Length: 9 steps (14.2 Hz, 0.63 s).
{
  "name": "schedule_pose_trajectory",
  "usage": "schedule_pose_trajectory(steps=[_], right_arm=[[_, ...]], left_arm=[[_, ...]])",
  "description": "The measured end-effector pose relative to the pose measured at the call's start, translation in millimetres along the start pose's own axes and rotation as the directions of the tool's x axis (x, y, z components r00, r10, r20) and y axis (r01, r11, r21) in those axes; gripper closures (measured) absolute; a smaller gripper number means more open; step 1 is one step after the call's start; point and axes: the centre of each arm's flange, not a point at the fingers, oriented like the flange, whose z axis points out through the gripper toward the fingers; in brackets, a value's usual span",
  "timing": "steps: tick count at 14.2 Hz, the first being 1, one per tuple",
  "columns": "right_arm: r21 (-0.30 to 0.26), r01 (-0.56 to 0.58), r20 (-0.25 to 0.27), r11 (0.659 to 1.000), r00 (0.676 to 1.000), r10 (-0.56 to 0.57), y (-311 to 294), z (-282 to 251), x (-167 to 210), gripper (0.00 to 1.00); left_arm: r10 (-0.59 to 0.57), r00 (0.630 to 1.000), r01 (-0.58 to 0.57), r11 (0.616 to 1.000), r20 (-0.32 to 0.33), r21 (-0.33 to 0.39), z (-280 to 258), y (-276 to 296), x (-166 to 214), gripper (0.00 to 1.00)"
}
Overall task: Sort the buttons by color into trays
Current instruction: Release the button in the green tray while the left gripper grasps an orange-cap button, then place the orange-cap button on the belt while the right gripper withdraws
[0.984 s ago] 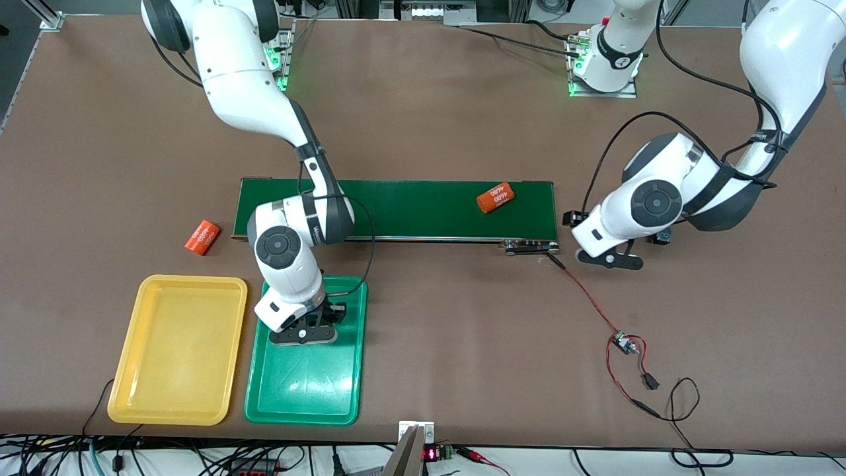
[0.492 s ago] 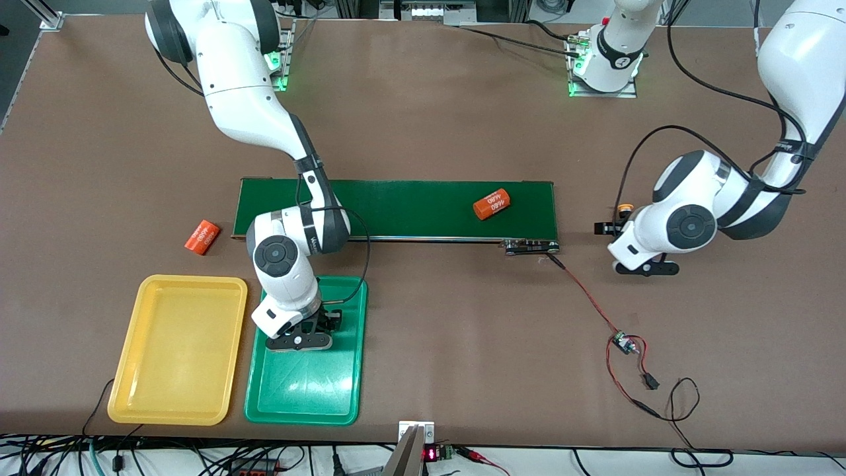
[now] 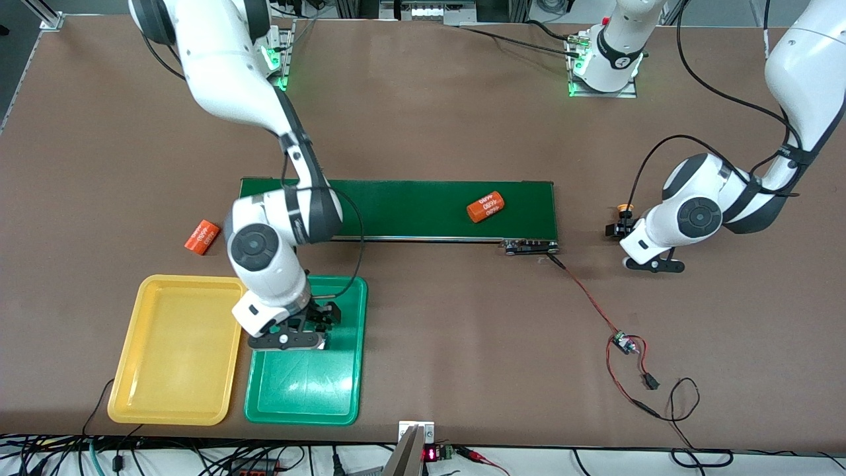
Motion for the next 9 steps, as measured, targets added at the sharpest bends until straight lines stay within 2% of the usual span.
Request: schedule_pose_trajectory(steps=[1,5,6,9], right_arm=[[0.002,-0.01,0.008,1.0,1.0,0.01,6,-28,3,0.0],[-0.01,-0.078,-0.004,0.997,0.997,0.078,58,-127,15,0.0],[-0.019,-0.099,0.01,0.995,0.995,0.099,74,-145,15,0.0],[-0.073,-0.166,0.085,0.983,0.981,0.172,128,-179,8,0.0]], left_arm=[[0.004,1.0,-0.004,1.0,0.003,-0.007,6,2,-3,0.04],[0.008,1.0,-0.008,1.0,0.015,-0.014,14,2,-10,0.48],[0.006,1.0,-0.005,1.0,0.014,-0.016,13,1,-10,0.56],[0.007,1.0,-0.007,1.0,0.017,-0.016,12,-3,-11,0.58]])
